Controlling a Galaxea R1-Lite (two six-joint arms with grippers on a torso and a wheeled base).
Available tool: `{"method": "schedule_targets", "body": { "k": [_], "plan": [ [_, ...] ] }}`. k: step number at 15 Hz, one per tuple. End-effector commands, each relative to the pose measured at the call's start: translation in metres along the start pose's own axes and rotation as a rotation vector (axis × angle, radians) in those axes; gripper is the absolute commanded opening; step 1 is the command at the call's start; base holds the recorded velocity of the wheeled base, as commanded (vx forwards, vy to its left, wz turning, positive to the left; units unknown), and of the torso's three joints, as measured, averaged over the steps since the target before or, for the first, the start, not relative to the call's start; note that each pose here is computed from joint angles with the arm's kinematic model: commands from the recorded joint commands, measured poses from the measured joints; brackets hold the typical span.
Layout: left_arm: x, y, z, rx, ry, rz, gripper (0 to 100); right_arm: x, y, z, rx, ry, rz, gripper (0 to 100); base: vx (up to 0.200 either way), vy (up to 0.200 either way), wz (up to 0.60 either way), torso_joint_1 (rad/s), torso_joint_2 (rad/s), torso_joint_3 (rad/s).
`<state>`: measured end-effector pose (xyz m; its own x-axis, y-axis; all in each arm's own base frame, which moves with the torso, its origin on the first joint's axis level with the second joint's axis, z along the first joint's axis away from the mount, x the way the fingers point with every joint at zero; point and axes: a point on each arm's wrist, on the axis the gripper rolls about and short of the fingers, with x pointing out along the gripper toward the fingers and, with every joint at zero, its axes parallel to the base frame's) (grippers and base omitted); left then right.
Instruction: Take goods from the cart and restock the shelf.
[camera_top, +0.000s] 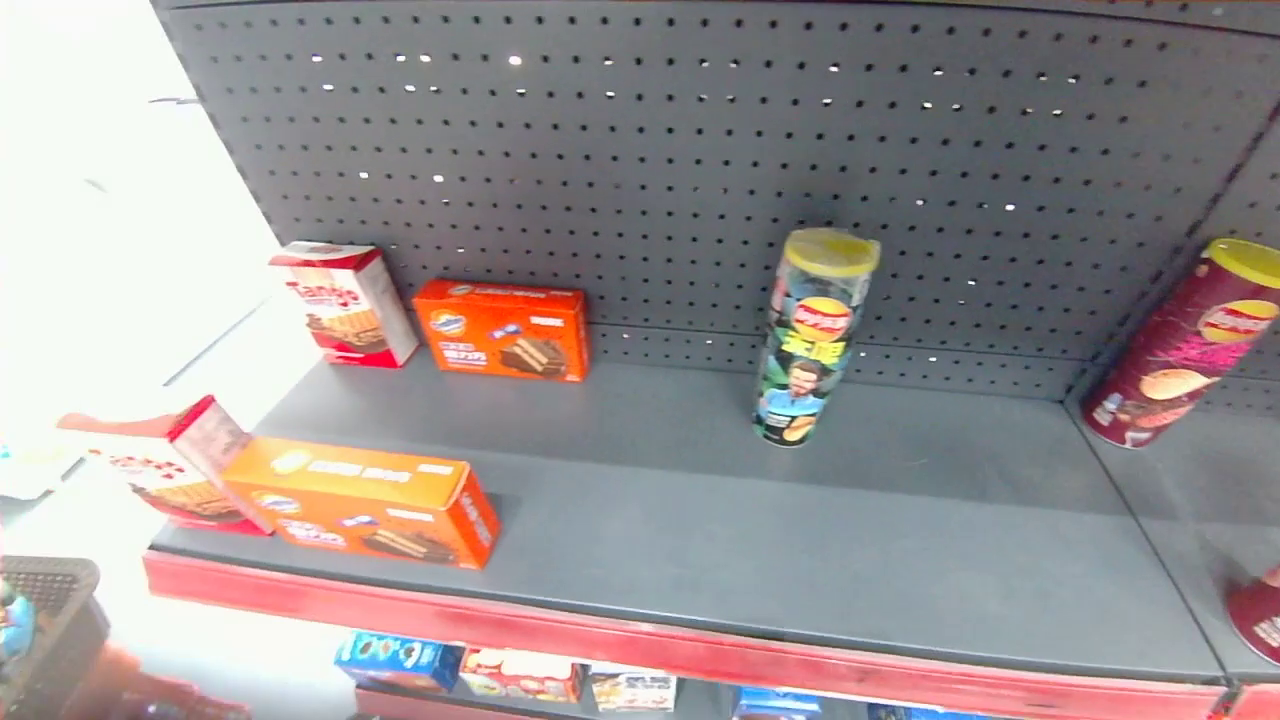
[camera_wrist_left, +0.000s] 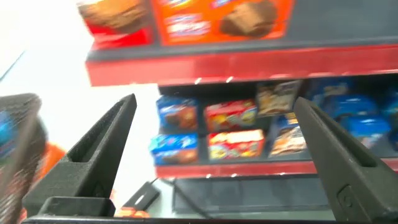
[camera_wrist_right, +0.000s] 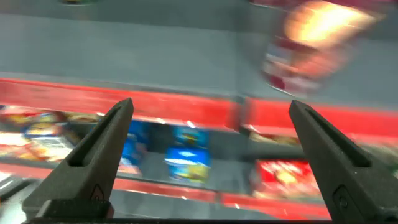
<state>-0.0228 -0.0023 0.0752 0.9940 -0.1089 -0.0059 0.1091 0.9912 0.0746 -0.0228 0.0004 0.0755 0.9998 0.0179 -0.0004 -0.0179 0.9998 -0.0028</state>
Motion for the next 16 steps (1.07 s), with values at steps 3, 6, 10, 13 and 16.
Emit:
{"method": "schedule_targets", "body": {
  "k": [3,6,10,13,16],
  "plan": [
    [0.0001,0.0,-0.0001,0.003,0.002,-0.001,100,0.0001,0.0,0.0,0.0,0.001,0.001,100,0.0,0.0,0.6,0.002,0.0,0.004],
    [0.0001,0.0,-0.0001,0.003,0.002,0.0,100,0.0001,0.0,0.0,0.0,0.001,0.001,100,0.0,0.0,0.6,0.001,0.0,0.001],
    [0.0001,0.0,-0.0001,0.001,0.002,0.0,100,0.0001,-0.0001,0.0002,0.003,0.0,-0.004,100,0.0,0.0,0.15,0.002,0.0,-0.001],
    [0.0001,0.0,-0.0001,0.003,0.002,-0.001,100,0.0001,-0.0001,0.0,0.003,0.001,-0.004,100,0.0,0.0,0.0,0.0,0.0,0.0],
    [0.0001,0.0,-0.0001,0.003,0.002,-0.001,100,0.0001,-0.0002,0.0,0.003,0.001,-0.006,100,0.0,0.0,0.0,0.0,0.0,0.0]
  ]
}}
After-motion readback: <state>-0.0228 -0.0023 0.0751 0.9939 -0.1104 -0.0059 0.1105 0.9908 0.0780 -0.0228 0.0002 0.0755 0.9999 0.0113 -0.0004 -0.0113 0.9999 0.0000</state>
